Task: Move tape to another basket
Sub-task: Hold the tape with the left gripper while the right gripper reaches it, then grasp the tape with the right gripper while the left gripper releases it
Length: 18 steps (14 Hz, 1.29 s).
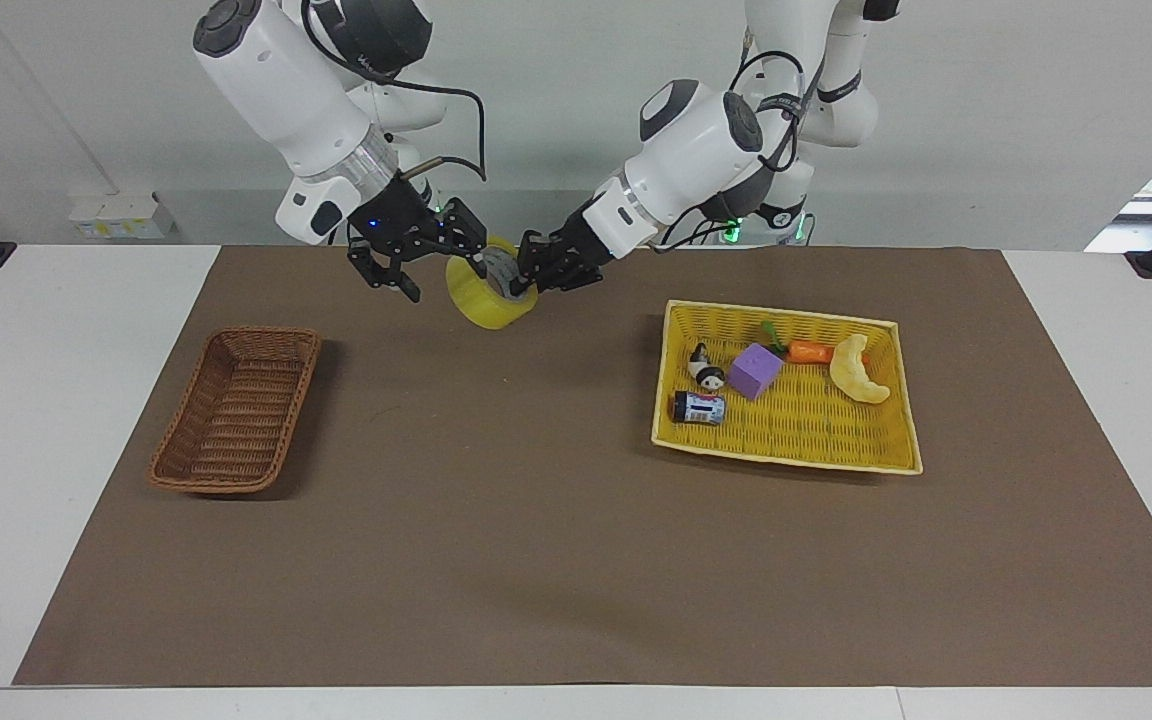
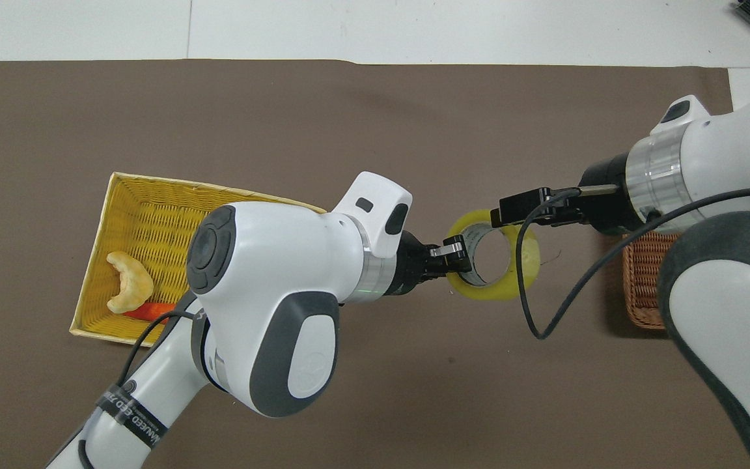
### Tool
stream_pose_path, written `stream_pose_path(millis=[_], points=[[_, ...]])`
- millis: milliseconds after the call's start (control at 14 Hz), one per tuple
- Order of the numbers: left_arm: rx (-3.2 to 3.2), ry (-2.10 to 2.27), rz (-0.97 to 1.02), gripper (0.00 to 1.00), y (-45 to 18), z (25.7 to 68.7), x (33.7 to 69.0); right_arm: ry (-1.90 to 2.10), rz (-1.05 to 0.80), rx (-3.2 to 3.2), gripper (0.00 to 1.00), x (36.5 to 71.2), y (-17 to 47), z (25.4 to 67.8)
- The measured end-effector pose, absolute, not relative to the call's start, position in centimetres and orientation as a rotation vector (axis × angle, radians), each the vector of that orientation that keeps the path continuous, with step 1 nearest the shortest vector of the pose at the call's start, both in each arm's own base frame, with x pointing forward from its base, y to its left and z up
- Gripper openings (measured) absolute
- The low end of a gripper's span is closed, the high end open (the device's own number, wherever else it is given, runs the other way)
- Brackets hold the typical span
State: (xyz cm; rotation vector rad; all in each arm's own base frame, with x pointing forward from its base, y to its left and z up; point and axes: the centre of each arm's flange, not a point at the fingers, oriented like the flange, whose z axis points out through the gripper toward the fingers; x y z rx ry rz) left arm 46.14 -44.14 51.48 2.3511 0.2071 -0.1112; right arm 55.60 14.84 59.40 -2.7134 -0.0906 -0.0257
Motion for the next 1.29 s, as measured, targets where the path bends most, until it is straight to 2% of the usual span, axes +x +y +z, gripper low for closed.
stream_pose_path(millis=[429,857,929,1071,1143,1286], points=[[2.285,0.284,0.006,0.22,-44.3,52.3,46.8,-0.250,-0.033,-2.683,1.00,55.6,14.7,58.1],[2.262,0.304,0.019,0.22,-44.6,52.4,46.7,-0.276,-0.035,-2.690,0.34,55.5,14.7,57.9],[2.255,0.309,0.028,0.28,-44.5,52.6,46.8,-0.275,-0.033,-2.700,0.25,55.6,14.5,57.7],[2.235,0.360,0.020,0.50,-44.3,53.3,46.8,-0.267,-0.032,-2.716,0.07,55.8,13.9,57.5],[2.219,0.420,0.000,0.63,-44.1,53.8,46.8,-0.269,-0.034,-2.736,0.00,55.8,13.5,57.4],[2.188,0.515,-0.029,0.87,-43.7,55.0,46.7,-0.274,-0.039,-2.781,0.00,56.0,12.7,57.1]])
